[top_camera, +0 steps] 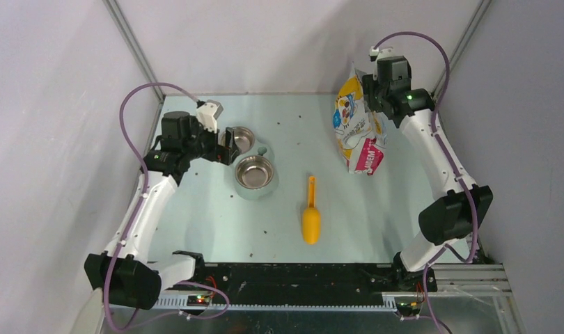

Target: Serve the pet food

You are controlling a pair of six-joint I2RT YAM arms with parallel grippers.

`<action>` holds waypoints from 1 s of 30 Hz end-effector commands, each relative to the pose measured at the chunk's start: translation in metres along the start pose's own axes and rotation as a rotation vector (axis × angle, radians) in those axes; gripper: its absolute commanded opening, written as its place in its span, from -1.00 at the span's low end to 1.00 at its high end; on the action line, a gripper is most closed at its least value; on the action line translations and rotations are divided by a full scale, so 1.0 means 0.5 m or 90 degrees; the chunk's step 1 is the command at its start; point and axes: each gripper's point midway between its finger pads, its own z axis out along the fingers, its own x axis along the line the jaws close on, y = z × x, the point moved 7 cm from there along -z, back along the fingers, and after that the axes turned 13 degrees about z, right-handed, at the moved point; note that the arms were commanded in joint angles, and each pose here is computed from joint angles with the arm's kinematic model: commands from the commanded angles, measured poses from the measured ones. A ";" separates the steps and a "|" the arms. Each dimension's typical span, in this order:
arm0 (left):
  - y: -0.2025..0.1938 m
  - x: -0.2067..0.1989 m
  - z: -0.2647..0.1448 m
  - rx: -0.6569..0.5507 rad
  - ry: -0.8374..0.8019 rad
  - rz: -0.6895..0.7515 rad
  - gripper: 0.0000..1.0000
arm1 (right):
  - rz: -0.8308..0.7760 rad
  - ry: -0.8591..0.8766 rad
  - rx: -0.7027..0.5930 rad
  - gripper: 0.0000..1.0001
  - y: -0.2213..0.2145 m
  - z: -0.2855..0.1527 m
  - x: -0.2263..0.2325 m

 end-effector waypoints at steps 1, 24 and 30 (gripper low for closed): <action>0.025 -0.005 -0.011 -0.048 0.003 0.003 0.99 | 0.024 -0.028 -0.022 0.12 0.019 0.005 0.003; 0.028 -0.010 -0.008 -0.057 -0.002 -0.017 0.99 | 0.023 0.027 0.008 0.07 -0.011 -0.030 0.063; 0.028 -0.010 -0.009 -0.057 -0.002 -0.019 0.99 | 0.003 -0.015 0.024 -0.01 -0.038 -0.013 0.048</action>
